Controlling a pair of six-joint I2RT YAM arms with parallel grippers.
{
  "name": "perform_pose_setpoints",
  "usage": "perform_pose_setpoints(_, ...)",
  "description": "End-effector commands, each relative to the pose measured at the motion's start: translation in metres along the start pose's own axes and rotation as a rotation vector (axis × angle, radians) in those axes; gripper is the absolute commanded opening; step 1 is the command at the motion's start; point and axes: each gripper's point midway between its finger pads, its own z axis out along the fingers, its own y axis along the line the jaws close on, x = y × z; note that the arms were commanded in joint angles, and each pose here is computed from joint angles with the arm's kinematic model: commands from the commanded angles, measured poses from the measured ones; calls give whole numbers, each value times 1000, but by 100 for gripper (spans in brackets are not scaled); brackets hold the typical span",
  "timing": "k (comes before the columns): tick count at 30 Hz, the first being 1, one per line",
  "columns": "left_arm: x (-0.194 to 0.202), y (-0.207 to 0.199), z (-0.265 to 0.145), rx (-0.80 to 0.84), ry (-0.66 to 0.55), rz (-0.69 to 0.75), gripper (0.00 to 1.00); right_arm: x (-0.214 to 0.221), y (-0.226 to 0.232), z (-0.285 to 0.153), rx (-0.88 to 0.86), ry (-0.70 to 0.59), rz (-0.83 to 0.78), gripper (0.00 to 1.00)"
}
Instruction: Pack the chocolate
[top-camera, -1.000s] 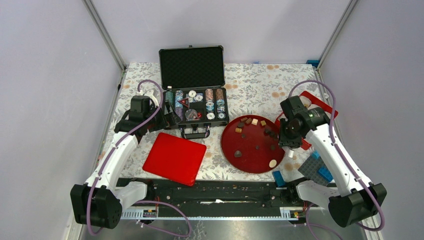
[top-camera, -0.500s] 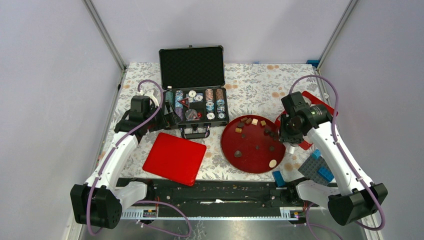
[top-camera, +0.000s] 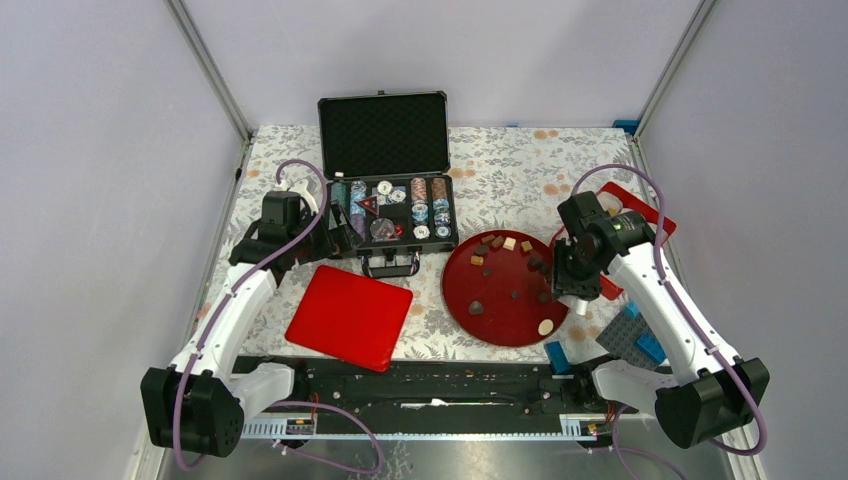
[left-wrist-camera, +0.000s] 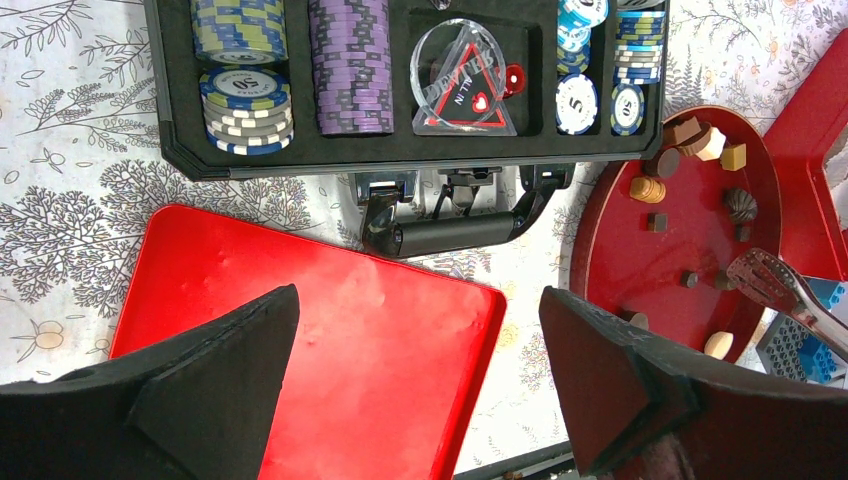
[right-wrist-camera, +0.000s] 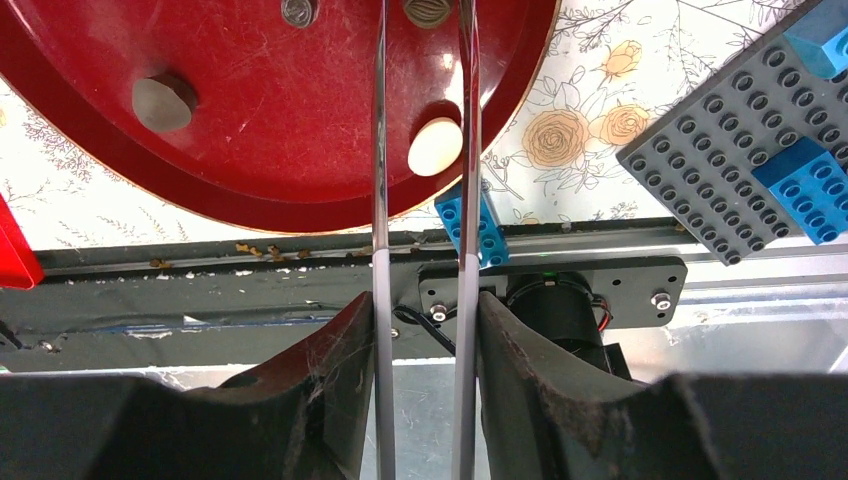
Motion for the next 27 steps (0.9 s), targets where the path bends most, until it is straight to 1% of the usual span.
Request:
perform_pose_setpoints(1,-25,-14,-7,33,-77,32,99,8,8,-1,-46,41,-24,46)
perform_pose_setpoints(13,-25,-14,-5,32,-69,30,99,12,8,0,-22,58,-28,47)
perform_pose_setpoints(15,-25,-14,-5,34,-67,29,99,13,10,2,-17,68,-37,47)
perform_pose_setpoints(17,-25,-14,-5,33,-67,29,99,11,5,5,35,59,-52,46)
perform_pose_setpoints(27,-25,-14,-5,33,-69,32,99,13,8,8,75,78,-90,42)
